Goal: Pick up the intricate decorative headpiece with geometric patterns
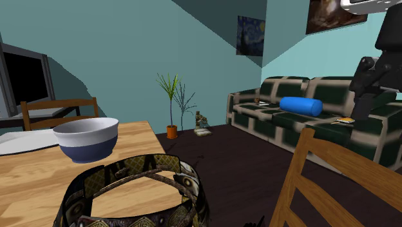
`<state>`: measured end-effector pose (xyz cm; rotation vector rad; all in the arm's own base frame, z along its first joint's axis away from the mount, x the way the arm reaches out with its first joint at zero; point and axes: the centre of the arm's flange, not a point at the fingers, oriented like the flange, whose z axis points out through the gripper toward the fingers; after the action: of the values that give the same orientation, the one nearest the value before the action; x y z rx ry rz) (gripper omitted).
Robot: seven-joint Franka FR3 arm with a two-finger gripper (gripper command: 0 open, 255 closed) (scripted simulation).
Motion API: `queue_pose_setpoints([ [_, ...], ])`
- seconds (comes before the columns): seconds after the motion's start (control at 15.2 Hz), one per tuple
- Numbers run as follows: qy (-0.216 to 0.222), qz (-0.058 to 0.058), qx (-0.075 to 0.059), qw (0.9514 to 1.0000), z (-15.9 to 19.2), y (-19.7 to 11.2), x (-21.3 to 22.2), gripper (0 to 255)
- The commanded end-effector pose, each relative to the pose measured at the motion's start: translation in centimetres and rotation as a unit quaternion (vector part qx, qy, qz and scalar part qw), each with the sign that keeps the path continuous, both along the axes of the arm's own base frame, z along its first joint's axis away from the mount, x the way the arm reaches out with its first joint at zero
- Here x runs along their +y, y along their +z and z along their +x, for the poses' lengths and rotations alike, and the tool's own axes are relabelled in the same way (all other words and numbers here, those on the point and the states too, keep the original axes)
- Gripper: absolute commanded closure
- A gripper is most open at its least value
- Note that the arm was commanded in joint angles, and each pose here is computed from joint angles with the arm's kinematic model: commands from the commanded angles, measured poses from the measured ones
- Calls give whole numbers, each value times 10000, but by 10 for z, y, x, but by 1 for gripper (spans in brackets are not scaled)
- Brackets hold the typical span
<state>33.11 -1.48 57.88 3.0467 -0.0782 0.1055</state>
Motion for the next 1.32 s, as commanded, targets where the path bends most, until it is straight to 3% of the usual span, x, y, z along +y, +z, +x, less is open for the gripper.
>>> queue_pose_setpoints([
  [0.0,0,0,0,10000,0,0,0,0],
  [1.25,177,197,223,9994,255,-30,-2,0],
])
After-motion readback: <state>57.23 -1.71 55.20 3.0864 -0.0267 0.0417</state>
